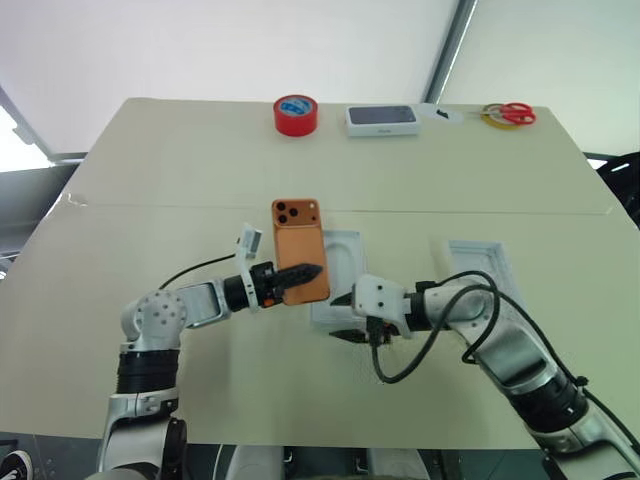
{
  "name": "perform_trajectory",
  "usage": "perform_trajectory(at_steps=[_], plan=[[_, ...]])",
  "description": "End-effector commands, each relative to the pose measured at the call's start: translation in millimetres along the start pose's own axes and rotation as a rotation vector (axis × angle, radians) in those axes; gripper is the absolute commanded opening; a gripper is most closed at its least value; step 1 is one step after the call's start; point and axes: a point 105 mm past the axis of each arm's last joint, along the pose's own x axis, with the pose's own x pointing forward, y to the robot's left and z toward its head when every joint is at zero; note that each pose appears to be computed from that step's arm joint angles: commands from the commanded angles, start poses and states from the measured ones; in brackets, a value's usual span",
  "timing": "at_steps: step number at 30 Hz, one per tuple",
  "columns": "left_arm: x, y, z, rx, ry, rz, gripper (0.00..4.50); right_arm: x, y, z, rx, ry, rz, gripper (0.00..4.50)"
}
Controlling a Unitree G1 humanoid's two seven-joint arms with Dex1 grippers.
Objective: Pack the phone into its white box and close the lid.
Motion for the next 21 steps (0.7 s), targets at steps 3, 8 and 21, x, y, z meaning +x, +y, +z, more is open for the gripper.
perform_trajectory(at_steps=[3, 8, 21], plan=[[4.6, -10.5, 1.0, 0.019, -0.001, -0.073, 0.00, -50.1, -31.9, 3.8, -0.014, -0.045, -0.112, 3.74], [16.9, -4.4, -11.7, -0.035, 0.029, -0.059, 0.00, -70.7, -56.6, -26.6, -0.045, 0.070, -0.205, 3.74], [32.5, -3.1, -11.3, -0.054, 0.126, -0.034, 3.36, -70.1, -64.2, -39.8, -0.080, 0.103, -0.222, 3.81]])
